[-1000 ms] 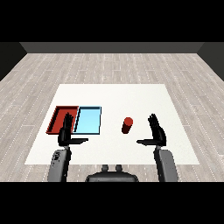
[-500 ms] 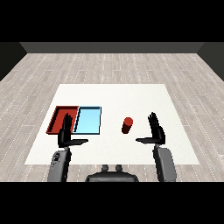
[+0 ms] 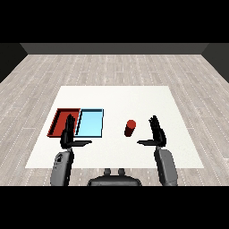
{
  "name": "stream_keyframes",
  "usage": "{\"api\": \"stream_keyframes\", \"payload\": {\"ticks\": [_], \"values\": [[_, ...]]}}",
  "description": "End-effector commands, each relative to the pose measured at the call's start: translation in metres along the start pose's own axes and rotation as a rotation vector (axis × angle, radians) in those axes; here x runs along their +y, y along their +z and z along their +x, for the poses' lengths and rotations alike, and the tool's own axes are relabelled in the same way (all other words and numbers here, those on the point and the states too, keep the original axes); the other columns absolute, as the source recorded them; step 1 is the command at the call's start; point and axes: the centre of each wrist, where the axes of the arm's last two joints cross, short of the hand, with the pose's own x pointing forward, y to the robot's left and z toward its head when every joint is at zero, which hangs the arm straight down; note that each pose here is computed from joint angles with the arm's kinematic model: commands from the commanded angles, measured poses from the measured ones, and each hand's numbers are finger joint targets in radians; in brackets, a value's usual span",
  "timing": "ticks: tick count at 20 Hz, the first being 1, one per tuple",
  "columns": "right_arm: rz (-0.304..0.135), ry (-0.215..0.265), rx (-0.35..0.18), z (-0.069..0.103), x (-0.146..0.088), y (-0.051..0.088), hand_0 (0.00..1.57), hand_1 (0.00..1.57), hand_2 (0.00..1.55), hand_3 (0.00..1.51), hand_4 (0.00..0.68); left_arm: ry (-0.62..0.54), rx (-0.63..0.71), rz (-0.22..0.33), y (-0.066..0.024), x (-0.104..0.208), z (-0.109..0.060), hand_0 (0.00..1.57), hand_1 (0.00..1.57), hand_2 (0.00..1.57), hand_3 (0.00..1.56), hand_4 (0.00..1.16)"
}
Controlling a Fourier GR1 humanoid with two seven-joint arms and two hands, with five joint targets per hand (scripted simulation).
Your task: Pick the red can and put it in the red box
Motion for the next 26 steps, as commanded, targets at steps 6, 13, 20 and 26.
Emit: {"api": "stream_keyframes", "payload": {"ticks": [6,13,20,26], "values": [[-0.003,-0.059,0.036,-0.019,-0.014,-0.023,0.00,0.00,0.00,0.00,0.000,0.026,0.023,0.022,0.0042,-0.011,-0.004,0.00,0.00,0.00,0.00,0.00],[-0.005,-0.104,0.072,-0.031,0.033,-0.043,0.00,0.00,0.00,0.00,0.000,0.029,-0.006,0.006,0.0232,-0.007,0.010,0.00,0.00,0.00,0.00,0.00],[0.000,-0.121,0.075,-0.047,0.050,-0.028,0.00,0.00,0.00,0.00,0.000,0.069,0.007,0.006,0.0055,0.008,-0.003,0.00,0.00,0.00,0.00,0.00],[-0.032,-0.160,0.083,-0.066,0.028,-0.020,0.00,0.00,0.00,0.00,0.000,0.049,-0.002,0.004,-0.0004,0.013,0.000,0.00,0.00,0.00,0.00,0.00]]}}
